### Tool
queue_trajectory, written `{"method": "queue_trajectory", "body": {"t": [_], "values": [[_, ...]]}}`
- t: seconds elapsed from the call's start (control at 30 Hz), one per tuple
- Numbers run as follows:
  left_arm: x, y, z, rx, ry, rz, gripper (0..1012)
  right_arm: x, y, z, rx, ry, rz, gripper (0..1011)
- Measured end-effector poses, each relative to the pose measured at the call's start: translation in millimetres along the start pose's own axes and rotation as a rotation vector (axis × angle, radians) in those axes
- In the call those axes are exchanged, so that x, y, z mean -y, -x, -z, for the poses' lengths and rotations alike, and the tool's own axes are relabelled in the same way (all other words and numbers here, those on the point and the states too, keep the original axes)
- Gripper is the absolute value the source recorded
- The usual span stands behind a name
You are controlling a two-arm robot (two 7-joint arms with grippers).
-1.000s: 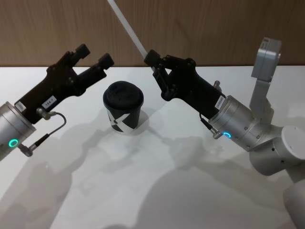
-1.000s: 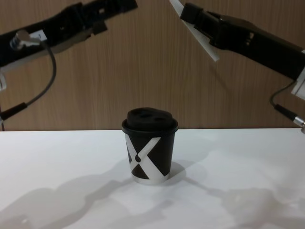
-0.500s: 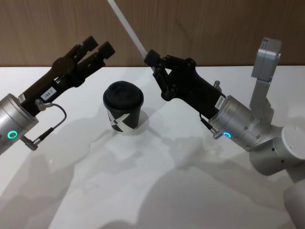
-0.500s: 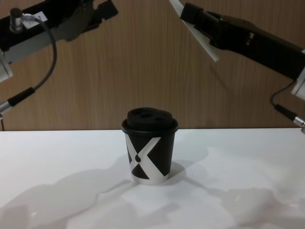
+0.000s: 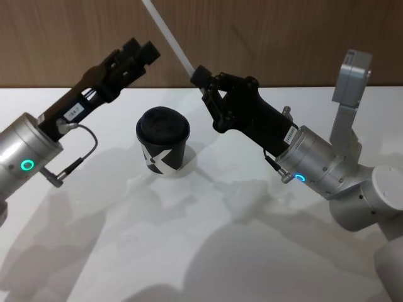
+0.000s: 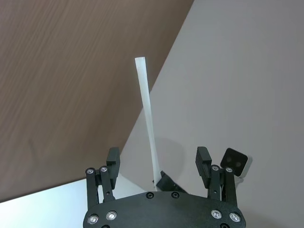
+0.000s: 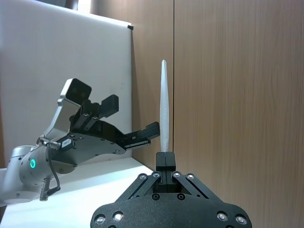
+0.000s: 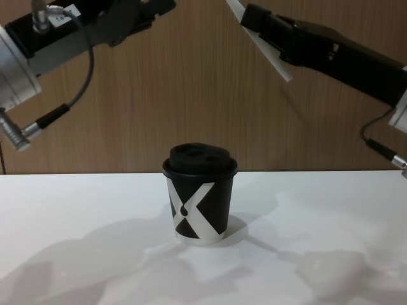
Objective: Pick up the straw with one hand, pass it to the other hand, and insert it into the cup.
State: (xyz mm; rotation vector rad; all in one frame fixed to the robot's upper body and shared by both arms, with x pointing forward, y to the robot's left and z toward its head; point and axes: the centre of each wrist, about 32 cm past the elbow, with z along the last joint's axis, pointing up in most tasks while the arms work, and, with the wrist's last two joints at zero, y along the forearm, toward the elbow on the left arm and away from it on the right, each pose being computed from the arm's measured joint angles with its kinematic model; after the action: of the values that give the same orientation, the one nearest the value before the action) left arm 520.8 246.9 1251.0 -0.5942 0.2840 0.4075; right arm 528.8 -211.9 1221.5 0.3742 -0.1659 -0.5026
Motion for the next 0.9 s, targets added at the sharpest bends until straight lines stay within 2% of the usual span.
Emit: {"method": "queue_trajectory", "body": {"t": [0.33,0.9], "values": [[15.6,-7.5,2.6,-0.035,0.017,0.04,1000,0.0,0.0,0.0,0.0,0.0,0.0,0],[34.3,-19.8,9.7,-0.07,0.015,0.063,1000,0.0,0.0,0.0,0.0,0.0,0.0,0]]}}
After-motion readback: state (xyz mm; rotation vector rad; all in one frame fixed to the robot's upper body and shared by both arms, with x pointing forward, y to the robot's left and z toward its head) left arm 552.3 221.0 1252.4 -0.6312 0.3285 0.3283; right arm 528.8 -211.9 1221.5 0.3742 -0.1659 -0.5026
